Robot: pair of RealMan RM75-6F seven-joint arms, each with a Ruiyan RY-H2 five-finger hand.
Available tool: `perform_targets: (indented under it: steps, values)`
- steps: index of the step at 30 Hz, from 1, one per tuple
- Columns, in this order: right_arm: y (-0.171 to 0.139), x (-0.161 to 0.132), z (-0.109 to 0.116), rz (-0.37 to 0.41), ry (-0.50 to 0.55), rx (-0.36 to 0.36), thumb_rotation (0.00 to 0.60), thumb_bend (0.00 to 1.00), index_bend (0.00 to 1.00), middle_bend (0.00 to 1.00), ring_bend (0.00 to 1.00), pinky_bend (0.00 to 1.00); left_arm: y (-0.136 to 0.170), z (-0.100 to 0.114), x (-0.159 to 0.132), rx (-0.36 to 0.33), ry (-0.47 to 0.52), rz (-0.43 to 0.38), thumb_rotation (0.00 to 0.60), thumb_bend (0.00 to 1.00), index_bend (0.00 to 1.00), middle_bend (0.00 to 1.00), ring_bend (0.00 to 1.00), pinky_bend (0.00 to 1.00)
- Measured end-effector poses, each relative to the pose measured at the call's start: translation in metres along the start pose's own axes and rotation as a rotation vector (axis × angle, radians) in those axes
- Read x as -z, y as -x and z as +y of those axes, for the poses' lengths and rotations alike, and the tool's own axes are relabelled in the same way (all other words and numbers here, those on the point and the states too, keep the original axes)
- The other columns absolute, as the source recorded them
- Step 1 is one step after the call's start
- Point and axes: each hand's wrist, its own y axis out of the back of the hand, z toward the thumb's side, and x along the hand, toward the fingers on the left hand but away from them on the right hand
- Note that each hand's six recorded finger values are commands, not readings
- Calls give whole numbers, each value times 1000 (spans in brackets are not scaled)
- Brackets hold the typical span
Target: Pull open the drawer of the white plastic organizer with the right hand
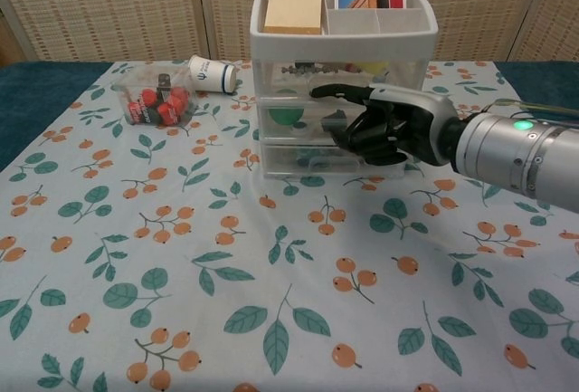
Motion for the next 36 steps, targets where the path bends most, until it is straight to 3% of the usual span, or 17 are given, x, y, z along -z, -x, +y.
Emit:
perform_targets:
  steps: [8, 36]
  values:
    - [0, 0, 1, 3, -1, -6, 600, 661, 211, 1000, 1000, 1000, 1, -1, 0, 9, -4, 5, 600, 220, 24, 0, 0, 73]
    - [-39, 6, -17, 27, -13, -27, 600, 661, 214, 1000, 1000, 1000, 0, -5, -5, 28, -8, -8, 600, 220, 24, 0, 0, 73]
